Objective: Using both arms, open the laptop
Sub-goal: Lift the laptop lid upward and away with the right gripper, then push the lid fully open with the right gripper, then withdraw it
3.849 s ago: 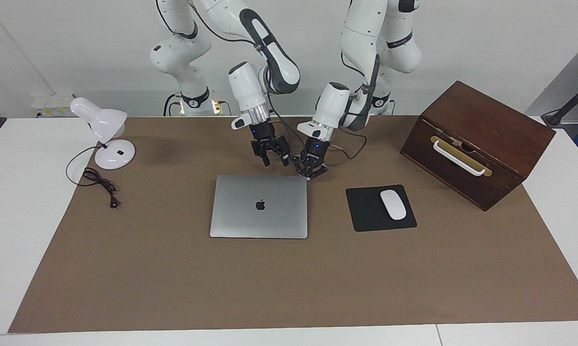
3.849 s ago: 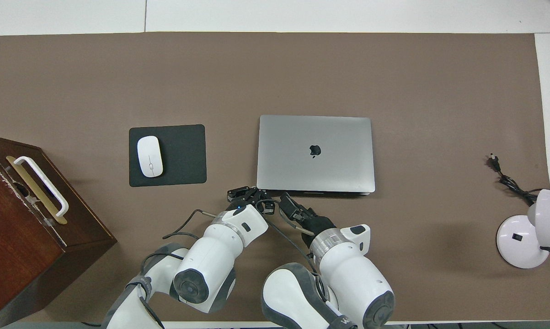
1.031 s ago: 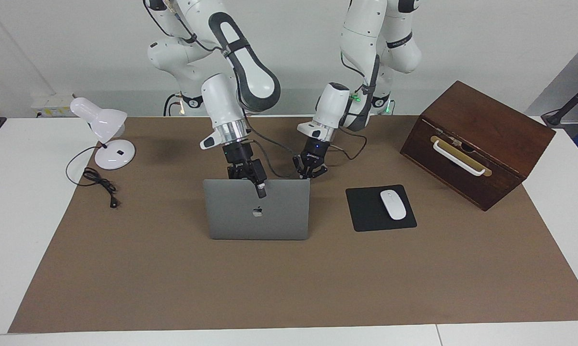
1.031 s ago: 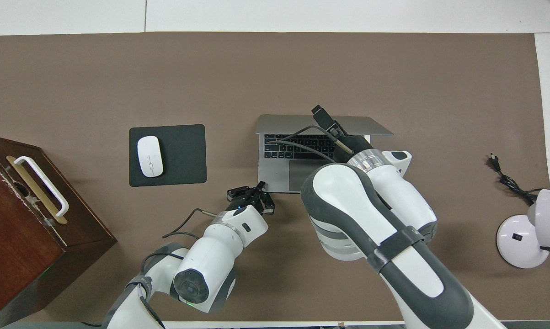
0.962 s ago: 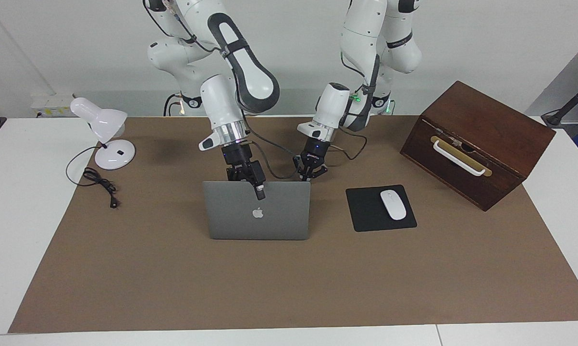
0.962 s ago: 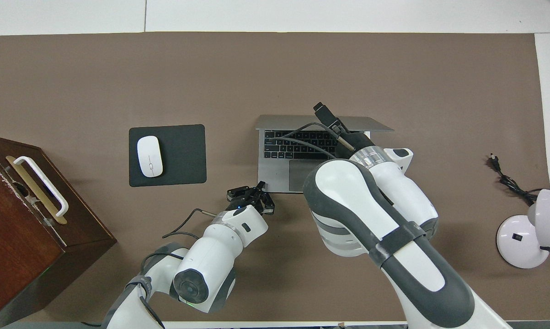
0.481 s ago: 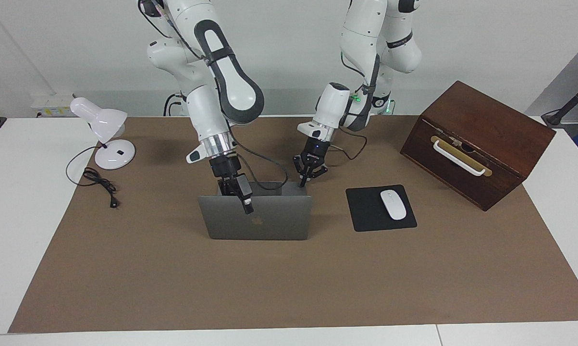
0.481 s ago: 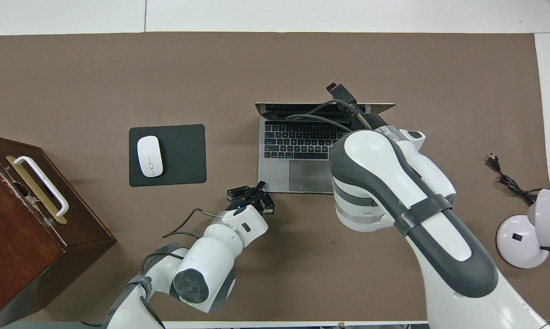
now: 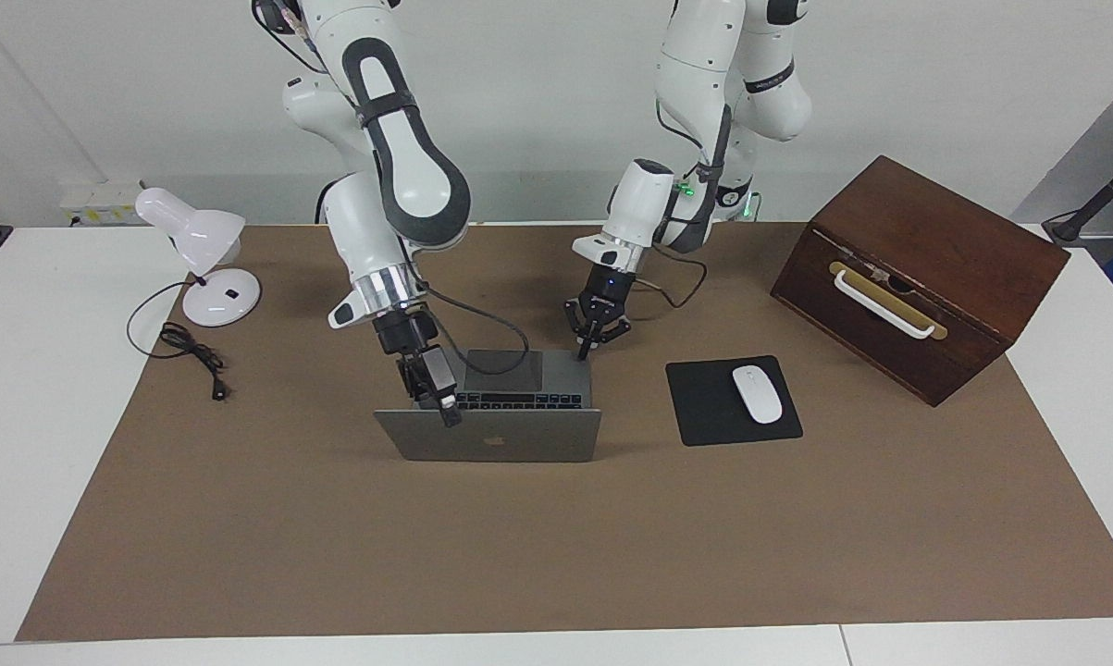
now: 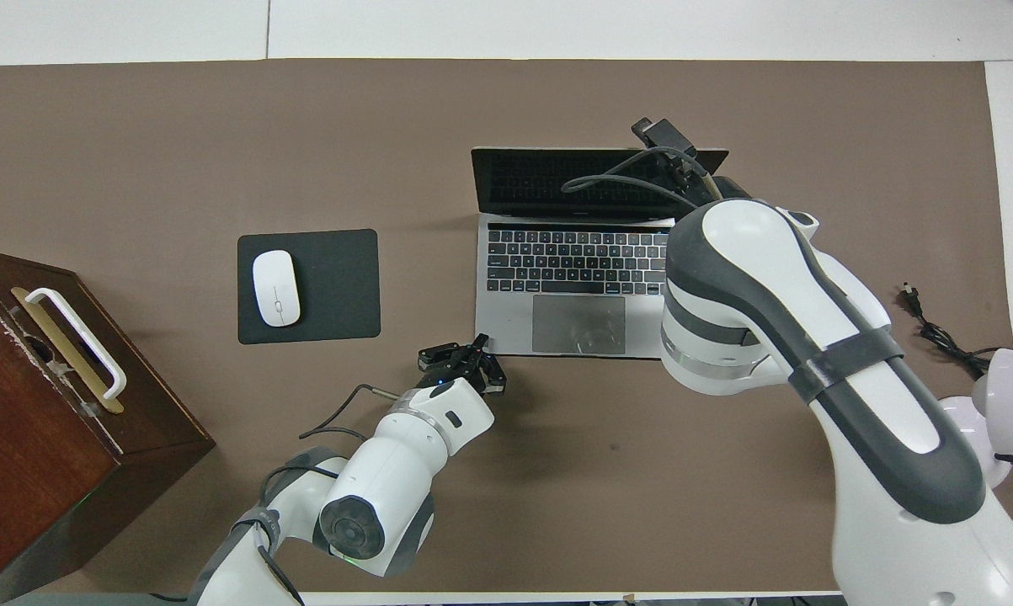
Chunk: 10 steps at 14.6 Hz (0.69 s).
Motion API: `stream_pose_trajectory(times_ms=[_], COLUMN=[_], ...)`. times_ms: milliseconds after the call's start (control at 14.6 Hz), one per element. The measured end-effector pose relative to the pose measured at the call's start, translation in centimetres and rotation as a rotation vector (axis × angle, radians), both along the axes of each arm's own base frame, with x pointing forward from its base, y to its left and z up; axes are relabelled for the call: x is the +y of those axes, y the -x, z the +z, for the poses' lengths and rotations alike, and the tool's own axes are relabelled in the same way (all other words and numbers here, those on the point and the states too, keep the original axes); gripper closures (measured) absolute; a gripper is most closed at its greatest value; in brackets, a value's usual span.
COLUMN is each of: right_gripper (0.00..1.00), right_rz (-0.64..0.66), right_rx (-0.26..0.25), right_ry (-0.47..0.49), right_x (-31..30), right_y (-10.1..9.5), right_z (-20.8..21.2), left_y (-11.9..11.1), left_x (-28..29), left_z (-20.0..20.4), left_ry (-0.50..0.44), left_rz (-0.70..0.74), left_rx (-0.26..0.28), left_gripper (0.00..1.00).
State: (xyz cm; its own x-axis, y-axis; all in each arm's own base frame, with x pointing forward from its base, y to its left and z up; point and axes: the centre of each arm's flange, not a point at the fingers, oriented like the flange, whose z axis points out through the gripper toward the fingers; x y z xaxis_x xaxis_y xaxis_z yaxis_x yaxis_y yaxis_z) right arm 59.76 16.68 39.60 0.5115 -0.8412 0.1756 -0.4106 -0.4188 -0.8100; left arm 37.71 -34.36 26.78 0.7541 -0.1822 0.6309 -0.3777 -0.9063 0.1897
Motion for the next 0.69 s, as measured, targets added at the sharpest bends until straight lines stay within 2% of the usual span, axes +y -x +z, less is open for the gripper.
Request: stream_pose_trajectory(times_ms=[687], right_gripper=[0.00], right_rz=[-0.011], right_rx=[-0.014], right_ry=[-0.030], right_x=[-2.3], right_y=[-1.3], right_z=[0.6], left_y=[0.0], left_x=[0.0], left_z=[0.0], left_ry=[-0.002], left_rz=[-0.003], left_rx=[-0.001], left_gripper=[0.99])
